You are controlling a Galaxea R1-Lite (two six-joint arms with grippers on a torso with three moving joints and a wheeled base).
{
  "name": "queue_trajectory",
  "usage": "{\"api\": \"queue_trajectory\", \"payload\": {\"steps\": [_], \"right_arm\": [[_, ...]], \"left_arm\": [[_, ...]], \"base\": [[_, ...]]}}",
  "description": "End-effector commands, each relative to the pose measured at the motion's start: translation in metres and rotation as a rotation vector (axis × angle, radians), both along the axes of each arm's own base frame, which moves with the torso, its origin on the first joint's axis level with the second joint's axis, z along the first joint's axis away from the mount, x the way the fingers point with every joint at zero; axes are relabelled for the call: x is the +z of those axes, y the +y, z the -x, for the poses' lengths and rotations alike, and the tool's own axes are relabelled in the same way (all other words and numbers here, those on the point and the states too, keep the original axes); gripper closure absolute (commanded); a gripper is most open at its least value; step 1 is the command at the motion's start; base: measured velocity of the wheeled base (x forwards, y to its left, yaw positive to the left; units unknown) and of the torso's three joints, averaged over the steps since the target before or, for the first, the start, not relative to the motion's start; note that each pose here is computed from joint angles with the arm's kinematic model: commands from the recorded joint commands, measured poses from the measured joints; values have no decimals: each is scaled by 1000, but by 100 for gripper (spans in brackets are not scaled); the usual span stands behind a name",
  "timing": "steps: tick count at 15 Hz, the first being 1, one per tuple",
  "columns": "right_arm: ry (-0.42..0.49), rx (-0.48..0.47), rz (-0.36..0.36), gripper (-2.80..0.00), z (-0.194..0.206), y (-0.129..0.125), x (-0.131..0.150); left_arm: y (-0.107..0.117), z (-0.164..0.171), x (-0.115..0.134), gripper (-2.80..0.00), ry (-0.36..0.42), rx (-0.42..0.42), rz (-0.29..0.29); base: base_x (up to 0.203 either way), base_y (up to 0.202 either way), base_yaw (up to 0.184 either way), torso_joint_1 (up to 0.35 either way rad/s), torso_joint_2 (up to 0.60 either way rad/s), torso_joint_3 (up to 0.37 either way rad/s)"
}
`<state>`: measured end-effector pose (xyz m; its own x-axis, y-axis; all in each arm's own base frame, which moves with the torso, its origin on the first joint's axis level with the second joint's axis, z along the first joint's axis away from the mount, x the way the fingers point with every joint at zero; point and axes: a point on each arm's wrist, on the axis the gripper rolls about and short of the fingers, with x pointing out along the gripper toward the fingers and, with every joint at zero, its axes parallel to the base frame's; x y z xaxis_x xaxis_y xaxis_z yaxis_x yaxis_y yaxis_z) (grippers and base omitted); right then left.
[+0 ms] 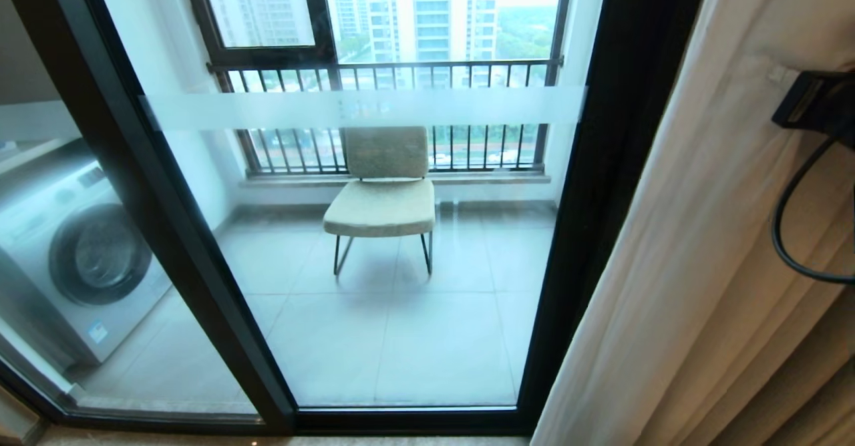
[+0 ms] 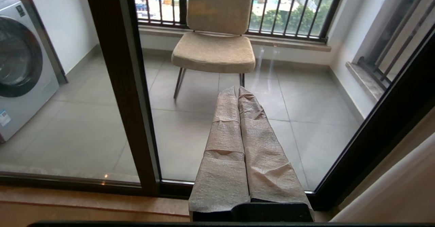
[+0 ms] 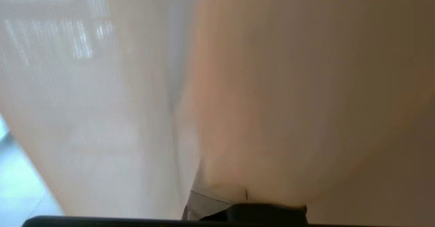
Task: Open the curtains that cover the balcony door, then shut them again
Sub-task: Close the inner curtains on both sides
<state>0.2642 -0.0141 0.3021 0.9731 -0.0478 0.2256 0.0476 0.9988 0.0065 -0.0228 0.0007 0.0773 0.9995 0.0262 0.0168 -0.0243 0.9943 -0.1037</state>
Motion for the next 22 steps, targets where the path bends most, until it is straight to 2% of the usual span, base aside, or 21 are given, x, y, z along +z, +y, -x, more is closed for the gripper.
{"api": "queue_trajectory", "payload": {"steps": [1,18,22], "right_arm": [[-9,-1,1,0,0,0,1],[-9,3,2,0,2,1,2],[-10,29,10,0,2,1,2]], "left_arm": [[0,0,0,0,-2,1,1],[0,0,0,0,-2,0,4],[0,0,0,0,-2,0,4]], "base": [[3,49,-1,0,0,4],[0,187,-1,2,1,3],[0,191,0,1,3,2]]}}
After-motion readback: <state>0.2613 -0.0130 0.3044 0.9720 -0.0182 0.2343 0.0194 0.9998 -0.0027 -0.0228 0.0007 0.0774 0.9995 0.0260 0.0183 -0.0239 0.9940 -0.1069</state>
